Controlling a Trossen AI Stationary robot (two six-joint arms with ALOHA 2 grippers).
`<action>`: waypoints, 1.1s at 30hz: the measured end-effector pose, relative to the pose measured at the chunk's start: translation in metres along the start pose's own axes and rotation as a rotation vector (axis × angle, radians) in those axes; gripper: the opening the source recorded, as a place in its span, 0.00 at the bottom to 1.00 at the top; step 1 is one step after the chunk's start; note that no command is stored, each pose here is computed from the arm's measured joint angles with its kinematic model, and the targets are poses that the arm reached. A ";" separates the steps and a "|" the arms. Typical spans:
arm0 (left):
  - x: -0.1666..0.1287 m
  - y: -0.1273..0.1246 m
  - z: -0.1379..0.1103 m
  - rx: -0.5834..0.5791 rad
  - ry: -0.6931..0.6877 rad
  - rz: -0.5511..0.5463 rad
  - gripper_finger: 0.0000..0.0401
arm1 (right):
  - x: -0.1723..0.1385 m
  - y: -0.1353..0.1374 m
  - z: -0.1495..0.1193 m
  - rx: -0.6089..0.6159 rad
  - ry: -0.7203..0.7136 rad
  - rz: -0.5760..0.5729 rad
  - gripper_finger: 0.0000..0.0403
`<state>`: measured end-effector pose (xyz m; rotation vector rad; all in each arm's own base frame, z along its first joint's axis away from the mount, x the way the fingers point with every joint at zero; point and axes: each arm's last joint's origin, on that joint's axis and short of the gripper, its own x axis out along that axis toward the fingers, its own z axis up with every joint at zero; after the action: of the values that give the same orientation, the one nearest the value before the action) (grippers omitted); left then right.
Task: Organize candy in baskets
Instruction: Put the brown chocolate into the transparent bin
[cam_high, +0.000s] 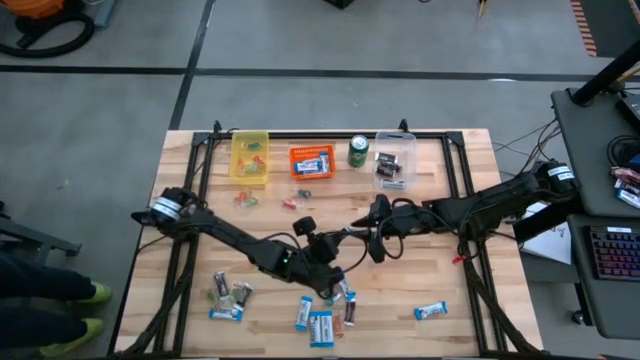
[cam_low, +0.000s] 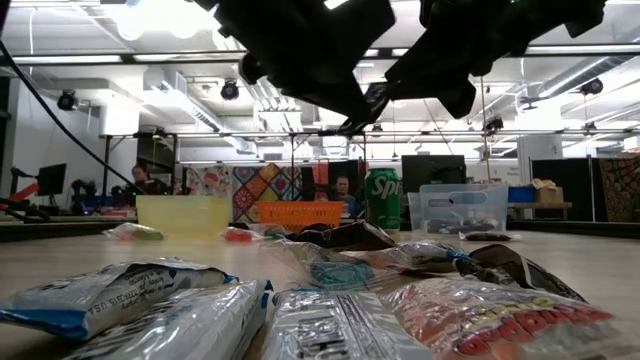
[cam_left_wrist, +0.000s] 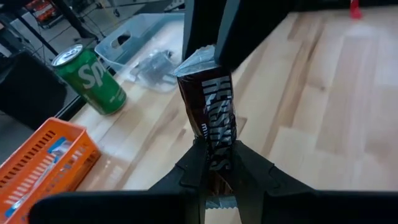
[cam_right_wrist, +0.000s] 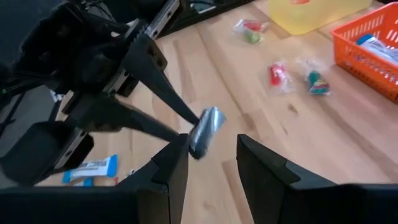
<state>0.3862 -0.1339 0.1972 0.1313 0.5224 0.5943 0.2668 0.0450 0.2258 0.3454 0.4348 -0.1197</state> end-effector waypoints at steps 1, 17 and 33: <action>0.001 -0.001 0.001 -0.007 -0.008 -0.001 0.09 | 0.000 0.000 0.000 0.000 0.001 -0.001 0.31; 0.008 -0.002 0.013 -0.084 -0.111 0.011 0.09 | 0.000 0.000 0.000 -0.026 -0.004 -0.003 0.31; 0.008 -0.002 0.014 -0.083 -0.116 0.017 0.09 | 0.000 -0.001 0.001 -0.115 -0.022 -0.044 0.04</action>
<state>0.3997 -0.1307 0.2055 0.0911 0.3839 0.6204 0.2670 0.0438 0.2265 0.2217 0.4261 -0.1407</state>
